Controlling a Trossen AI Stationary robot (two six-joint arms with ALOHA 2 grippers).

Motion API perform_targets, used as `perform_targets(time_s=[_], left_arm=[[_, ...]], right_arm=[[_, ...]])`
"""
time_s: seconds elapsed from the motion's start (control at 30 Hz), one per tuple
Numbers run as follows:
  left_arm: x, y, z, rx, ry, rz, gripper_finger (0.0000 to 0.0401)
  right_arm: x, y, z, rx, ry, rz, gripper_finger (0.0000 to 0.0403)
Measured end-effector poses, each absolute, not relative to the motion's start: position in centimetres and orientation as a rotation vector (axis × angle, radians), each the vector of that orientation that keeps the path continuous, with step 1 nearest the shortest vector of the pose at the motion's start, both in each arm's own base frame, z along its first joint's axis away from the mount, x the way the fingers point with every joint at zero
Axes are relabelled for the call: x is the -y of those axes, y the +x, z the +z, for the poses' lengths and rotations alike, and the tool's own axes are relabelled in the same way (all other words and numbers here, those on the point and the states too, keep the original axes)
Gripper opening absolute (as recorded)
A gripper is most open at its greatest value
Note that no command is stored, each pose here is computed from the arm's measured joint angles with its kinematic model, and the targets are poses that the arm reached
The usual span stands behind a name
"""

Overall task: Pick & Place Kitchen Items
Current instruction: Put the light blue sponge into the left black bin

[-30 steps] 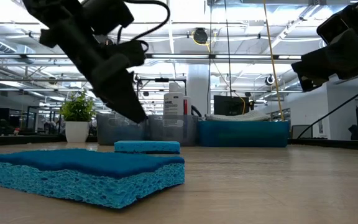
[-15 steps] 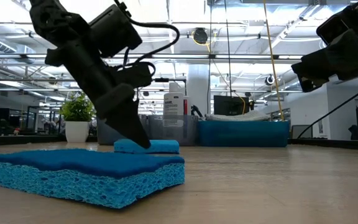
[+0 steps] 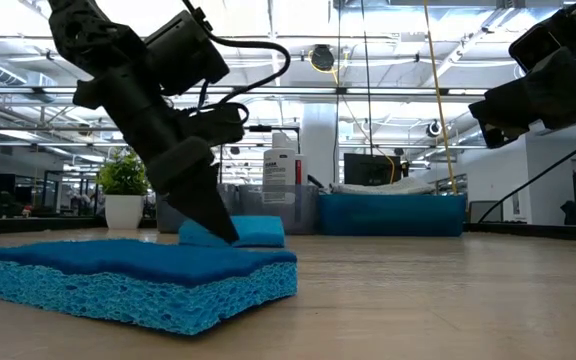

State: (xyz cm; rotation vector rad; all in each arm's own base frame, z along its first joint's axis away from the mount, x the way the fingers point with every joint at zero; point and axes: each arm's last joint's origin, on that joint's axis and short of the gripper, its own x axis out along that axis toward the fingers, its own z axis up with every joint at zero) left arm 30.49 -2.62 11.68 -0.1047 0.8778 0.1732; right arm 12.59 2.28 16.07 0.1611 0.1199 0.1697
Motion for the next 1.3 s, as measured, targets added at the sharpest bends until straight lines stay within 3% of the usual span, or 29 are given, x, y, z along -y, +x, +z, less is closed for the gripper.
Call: perform_targets(time_s=[0.97, 1.3], left_arm=[[3.00, 30.20, 11.48, -0.899, -0.070, 0.204, 0.0349], [2.98, 30.68, 11.80, -0.825, -0.205, 0.247, 0.0349]], right_arm=[[-2.27, 12.59, 16.07, -0.120, 0.161, 0.169, 0.0100], [-2.27, 12.58, 16.07, -0.120, 0.162, 0.169, 0.0100]])
